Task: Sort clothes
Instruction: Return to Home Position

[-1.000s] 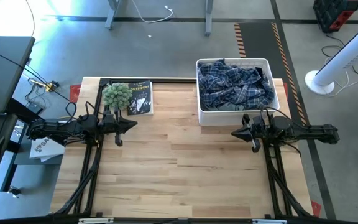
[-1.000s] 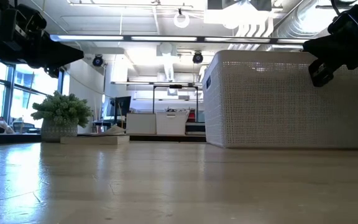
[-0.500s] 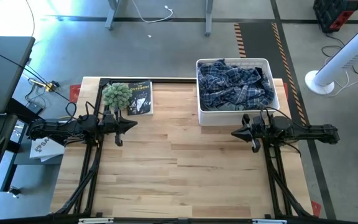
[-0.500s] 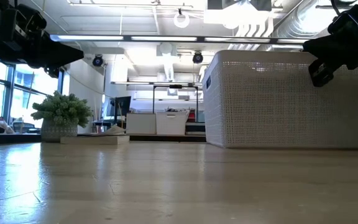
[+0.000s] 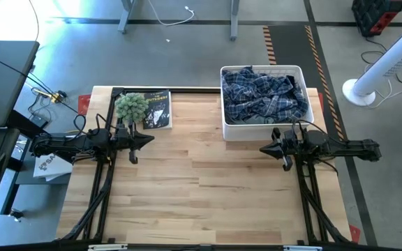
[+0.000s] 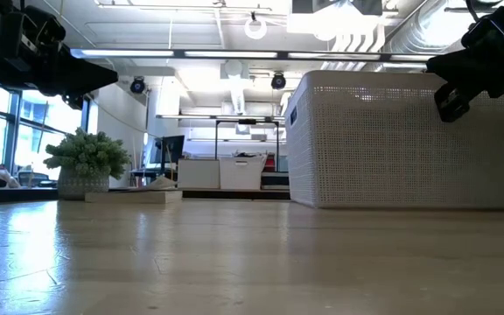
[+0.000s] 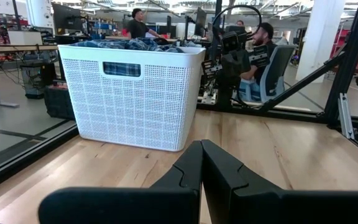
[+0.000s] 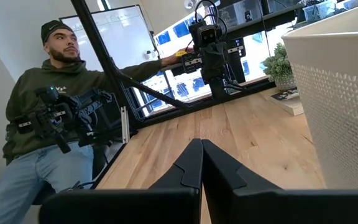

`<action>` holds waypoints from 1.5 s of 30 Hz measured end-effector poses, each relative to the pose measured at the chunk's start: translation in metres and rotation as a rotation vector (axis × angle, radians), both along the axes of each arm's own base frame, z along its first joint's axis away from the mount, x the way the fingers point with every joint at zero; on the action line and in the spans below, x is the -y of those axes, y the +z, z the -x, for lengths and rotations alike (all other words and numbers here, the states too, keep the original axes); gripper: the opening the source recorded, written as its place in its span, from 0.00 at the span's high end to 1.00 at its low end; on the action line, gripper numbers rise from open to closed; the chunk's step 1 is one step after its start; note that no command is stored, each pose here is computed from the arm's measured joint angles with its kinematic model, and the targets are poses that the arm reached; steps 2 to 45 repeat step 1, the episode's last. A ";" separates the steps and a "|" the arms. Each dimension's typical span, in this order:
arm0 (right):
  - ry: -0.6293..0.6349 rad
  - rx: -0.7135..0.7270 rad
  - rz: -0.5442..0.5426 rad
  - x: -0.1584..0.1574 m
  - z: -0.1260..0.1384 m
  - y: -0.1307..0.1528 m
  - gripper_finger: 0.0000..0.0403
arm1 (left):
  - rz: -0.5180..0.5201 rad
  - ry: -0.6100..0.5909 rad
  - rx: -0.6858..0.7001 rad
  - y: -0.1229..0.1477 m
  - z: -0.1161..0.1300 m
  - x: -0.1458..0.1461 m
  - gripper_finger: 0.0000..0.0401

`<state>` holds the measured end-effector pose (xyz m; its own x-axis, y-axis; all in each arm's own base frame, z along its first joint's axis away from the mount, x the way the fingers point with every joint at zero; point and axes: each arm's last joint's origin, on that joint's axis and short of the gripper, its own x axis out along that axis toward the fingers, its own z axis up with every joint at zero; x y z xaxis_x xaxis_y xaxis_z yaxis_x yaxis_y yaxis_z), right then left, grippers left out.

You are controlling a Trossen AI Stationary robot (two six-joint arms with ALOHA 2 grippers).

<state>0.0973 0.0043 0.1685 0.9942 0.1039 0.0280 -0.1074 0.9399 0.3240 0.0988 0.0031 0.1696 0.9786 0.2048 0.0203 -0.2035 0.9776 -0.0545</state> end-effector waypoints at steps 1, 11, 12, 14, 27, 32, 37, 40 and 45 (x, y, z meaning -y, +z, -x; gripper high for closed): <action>0.000 0.000 0.000 0.000 0.000 0.000 1.00 | 0.000 0.000 0.000 0.000 0.000 0.000 1.00; 0.000 0.000 0.000 0.000 0.000 0.000 1.00 | 0.000 0.000 0.000 0.000 0.000 0.000 1.00; 0.000 0.000 0.000 0.000 0.000 0.000 1.00 | 0.000 0.000 0.000 0.000 0.000 0.000 1.00; 0.000 0.000 0.000 0.000 0.000 0.000 1.00 | 0.000 0.000 0.000 0.000 0.000 0.000 1.00; 0.000 0.000 0.000 0.000 0.000 0.000 1.00 | 0.000 0.000 0.000 0.000 0.000 0.000 1.00; 0.000 0.000 0.000 0.000 0.000 0.000 1.00 | 0.000 0.000 0.000 0.000 0.000 0.000 1.00; 0.000 0.000 0.000 0.000 0.000 0.000 1.00 | 0.000 0.000 0.000 0.000 0.000 0.000 1.00; 0.000 0.000 0.000 0.000 0.000 0.000 1.00 | 0.000 0.000 0.000 0.000 0.000 0.000 1.00; 0.000 0.000 0.000 0.000 0.000 0.000 1.00 | 0.000 0.000 0.000 0.000 0.000 0.000 1.00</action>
